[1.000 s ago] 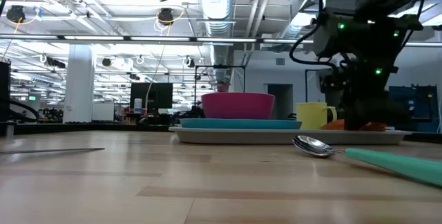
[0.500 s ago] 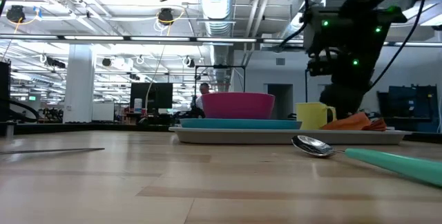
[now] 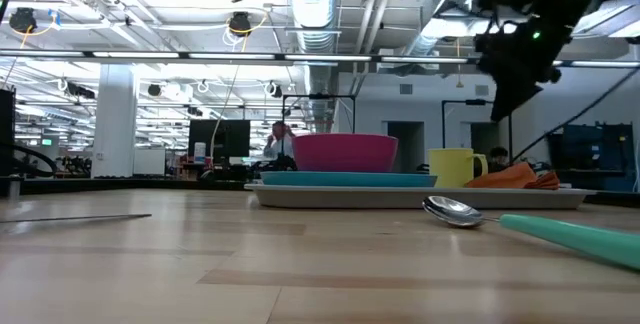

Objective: Set up tray
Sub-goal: Put the orange napkin on top of the gray tray to the right of the blue plate

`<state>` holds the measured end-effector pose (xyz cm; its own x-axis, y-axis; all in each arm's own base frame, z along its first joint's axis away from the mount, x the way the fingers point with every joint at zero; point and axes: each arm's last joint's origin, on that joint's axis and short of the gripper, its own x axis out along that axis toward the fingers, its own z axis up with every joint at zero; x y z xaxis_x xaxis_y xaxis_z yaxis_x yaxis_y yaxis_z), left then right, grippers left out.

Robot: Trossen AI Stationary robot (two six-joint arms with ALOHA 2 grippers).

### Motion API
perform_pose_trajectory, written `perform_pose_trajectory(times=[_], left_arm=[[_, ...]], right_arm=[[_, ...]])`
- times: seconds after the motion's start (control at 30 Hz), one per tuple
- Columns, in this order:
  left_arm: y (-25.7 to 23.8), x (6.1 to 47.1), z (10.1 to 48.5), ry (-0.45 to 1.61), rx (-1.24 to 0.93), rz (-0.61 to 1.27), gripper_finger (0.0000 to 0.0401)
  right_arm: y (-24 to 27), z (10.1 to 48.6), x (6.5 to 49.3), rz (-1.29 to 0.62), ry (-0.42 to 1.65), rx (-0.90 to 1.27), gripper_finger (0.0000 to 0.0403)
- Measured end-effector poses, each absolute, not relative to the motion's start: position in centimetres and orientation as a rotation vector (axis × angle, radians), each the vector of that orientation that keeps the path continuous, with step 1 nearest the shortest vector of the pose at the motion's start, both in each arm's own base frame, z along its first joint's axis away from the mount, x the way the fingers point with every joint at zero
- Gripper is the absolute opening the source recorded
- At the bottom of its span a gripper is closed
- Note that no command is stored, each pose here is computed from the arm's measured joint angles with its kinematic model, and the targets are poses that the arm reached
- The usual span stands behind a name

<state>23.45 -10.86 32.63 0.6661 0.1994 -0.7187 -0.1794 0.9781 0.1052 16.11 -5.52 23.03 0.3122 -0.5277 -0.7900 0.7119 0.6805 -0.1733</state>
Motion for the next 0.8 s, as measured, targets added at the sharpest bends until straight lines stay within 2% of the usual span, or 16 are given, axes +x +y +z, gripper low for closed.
perform_pose_trajectory(times=[0.13, 0.3, 0.53, 0.8], left_arm=[[-10.9, 23.4, 32.6, 0.814, 0.026, 0.214, 0.0123], [-10.8, 23.4, 32.7, 0.815, 0.053, 0.204, 0.0123], [-10.8, 23.5, 32.7, 0.8, 0.061, 0.225, 0.0123], [-10.7, 23.5, 32.8, 0.79, 0.069, 0.238, 0.0123]], right_arm=[[-5.8, 21.9, 14.3, -0.678, 0.754, 0.385, 0.0], [-6.4, 19.4, 13.1, -0.756, 0.607, 0.483, 0.0], [-6.9, 16.3, 12.8, -0.933, 0.712, 0.531, 0.0], [-7.7, 14.0, 13.6, -1.078, 0.838, 0.484, 0.0]])
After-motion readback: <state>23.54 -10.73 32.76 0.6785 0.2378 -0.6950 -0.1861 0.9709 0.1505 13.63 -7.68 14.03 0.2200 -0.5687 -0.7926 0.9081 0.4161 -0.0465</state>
